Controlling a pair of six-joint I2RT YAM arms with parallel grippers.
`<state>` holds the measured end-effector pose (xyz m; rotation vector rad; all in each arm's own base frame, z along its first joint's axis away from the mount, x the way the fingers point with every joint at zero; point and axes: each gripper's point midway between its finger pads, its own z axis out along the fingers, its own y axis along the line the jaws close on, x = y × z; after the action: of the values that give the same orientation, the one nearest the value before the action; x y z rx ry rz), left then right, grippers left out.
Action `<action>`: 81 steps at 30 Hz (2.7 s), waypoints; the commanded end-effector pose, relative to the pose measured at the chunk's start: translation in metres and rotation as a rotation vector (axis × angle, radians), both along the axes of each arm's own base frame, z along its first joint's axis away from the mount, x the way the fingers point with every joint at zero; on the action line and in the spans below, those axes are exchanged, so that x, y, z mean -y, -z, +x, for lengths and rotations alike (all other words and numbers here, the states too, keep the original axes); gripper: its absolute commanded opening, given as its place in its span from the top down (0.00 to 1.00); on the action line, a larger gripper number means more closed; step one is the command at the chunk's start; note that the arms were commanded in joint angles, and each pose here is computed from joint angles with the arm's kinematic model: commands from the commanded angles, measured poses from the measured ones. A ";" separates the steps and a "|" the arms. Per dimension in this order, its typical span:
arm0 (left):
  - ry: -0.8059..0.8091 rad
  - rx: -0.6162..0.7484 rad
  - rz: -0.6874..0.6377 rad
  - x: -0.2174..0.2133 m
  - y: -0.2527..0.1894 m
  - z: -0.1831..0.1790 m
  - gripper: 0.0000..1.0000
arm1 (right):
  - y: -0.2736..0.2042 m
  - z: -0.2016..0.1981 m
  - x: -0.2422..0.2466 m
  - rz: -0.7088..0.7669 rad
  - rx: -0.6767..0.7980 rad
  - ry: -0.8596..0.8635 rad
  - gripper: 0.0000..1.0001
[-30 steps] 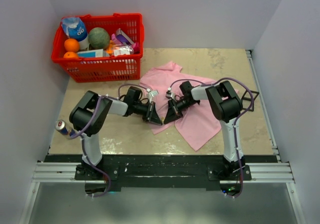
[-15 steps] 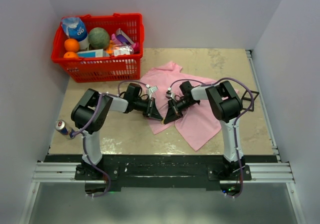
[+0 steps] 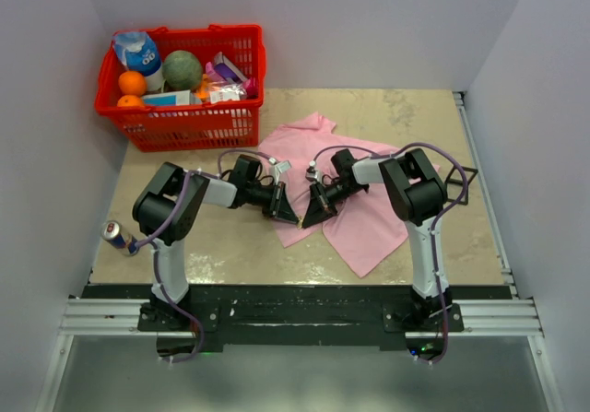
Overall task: Remove the brooch from the garment
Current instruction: Close the brooch.
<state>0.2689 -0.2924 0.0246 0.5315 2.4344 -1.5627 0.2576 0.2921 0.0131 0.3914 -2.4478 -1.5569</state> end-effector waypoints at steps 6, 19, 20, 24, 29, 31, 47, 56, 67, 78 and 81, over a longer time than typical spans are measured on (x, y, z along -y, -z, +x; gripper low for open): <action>-0.003 0.014 -0.009 0.000 0.000 0.008 1.00 | 0.025 -0.014 0.009 -0.114 -0.128 0.028 1.00; 0.013 0.007 -0.048 0.000 -0.012 -0.001 1.00 | 0.026 -0.013 0.009 -0.114 -0.132 0.028 1.00; 0.012 0.006 -0.048 0.000 -0.012 -0.002 1.00 | 0.025 -0.013 0.008 -0.112 -0.127 0.027 1.00; 0.012 0.008 -0.059 0.001 -0.014 -0.001 1.00 | 0.024 -0.013 0.008 -0.113 -0.128 0.028 1.00; 0.010 0.009 -0.066 0.003 -0.015 0.002 1.00 | 0.025 -0.013 0.009 -0.115 -0.125 0.028 1.00; 0.009 0.004 -0.069 0.003 -0.015 0.002 1.00 | 0.025 -0.014 0.009 -0.115 -0.126 0.029 1.00; 0.003 -0.008 -0.047 0.002 -0.011 0.002 1.00 | 0.026 -0.013 0.008 -0.115 -0.130 0.030 1.00; 0.000 0.001 -0.053 -0.003 -0.020 -0.008 1.00 | 0.027 -0.012 0.008 -0.115 -0.130 0.029 1.00; 0.008 -0.002 -0.081 0.002 -0.025 -0.005 1.00 | 0.026 -0.012 0.008 -0.116 -0.121 0.031 1.00; 0.020 -0.005 -0.092 0.011 -0.025 -0.004 1.00 | 0.027 -0.013 0.008 -0.118 -0.121 0.030 1.00; 0.018 -0.011 -0.086 0.012 -0.021 -0.002 1.00 | 0.027 -0.013 0.008 -0.118 -0.121 0.031 1.00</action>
<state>0.2582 -0.2964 0.0355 0.4973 2.4185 -1.6433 0.2578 0.2922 0.0130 0.3893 -2.4472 -1.5577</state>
